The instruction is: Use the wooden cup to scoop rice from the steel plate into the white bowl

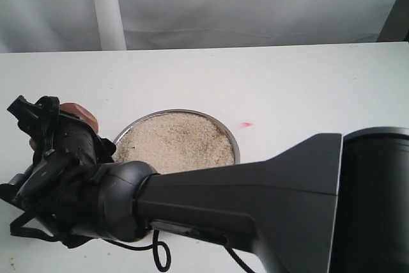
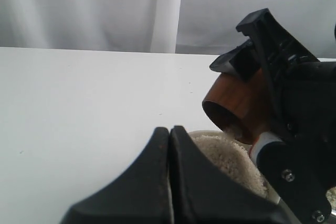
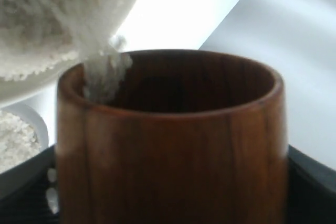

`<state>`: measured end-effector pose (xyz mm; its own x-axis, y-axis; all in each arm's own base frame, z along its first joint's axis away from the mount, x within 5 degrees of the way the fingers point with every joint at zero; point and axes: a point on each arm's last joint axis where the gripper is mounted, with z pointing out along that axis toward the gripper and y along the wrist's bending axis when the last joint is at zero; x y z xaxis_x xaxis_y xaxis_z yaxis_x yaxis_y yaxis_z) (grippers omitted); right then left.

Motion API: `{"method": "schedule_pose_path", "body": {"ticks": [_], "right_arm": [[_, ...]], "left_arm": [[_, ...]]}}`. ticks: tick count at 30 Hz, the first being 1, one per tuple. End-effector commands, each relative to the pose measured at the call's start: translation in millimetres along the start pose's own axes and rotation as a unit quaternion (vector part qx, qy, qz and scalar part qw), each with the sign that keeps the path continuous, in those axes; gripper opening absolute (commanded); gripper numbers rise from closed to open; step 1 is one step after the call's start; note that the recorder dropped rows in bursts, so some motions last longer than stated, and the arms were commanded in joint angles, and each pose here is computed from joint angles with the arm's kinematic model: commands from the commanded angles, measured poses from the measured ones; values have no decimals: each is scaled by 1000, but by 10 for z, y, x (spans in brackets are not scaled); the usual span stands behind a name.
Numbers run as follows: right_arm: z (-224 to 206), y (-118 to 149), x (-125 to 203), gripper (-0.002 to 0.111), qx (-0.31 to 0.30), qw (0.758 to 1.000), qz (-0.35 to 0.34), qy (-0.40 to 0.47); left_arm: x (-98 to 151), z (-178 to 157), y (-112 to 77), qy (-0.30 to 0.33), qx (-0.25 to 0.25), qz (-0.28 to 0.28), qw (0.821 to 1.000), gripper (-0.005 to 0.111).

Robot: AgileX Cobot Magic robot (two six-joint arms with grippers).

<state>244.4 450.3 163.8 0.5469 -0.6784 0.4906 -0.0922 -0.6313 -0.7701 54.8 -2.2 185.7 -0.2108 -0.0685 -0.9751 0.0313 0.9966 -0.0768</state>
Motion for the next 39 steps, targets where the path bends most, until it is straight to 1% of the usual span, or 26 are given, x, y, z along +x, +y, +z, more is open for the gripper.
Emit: {"method": "schedule_pose_path", "body": {"ticks": [1, 12, 21, 22, 24, 25, 27, 28, 29, 30, 31, 33, 35, 37, 39], "right_arm": [[-47, -76, 0, 0, 19, 999, -31, 11], [-83, -138, -17, 0, 47, 994, -95, 27], [-84, -138, -9, 0, 47, 994, -89, 31], [-83, -135, -24, 0, 46, 998, -44, 20], [-79, -98, -48, 0, 27, 999, 37, 4], [-83, -98, -44, 0, 24, 995, 101, 2], [-100, -124, -13, 0, 25, 974, 226, 0], [-121, -153, 7, 0, 26, 961, 275, -3], [-140, -194, 43, 0, 28, 941, 337, -12], [-147, -222, 57, 0, 18, 919, 393, -36], [-143, -255, 130, 0, -3, 888, 456, -61], [-116, -275, 327, 0, -28, 831, 550, -76], [-92, -266, 447, 0, -36, 801, 589, -98], [-81, -236, 525, 0, -46, 785, 606, -121], [-58, -175, 599, 0, -63, 763, 628, -137]], "left_arm": [[-15, -5, -5, -5, 3, -4, 1000, 0], [-15, -5, -5, -5, 3, -4, 1000, 0], [-15, -5, -5, -5, 3, -4, 1000, 0], [-15, -5, -5, -5, 3, -4, 1000, 0], [-15, -5, -5, -5, 3, -4, 1000, 0], [-15, -5, -5, -5, 3, -4, 1000, 0], [-15, -5, -5, -5, 3, -4, 1000, 0], [-15, -5, -5, -5, 3, -4, 1000, 0], [-15, -5, -5, -5, 3, -3, 1000, 0], [-15, -5, -5, -5, 3, -3, 1000, 0], [-15, -5, -5, -5, 3, -3, 1000, 0], [-15, -5, -5, -5, 3, -3, 1000, 0], [-15, -5, -5, -5, 3, -3, 1000, 0], [-15, -5, -5, -5, 3, -3, 1000, 0], [-15, -5, -5, -5, 3, -5, 1000, 0]]}}
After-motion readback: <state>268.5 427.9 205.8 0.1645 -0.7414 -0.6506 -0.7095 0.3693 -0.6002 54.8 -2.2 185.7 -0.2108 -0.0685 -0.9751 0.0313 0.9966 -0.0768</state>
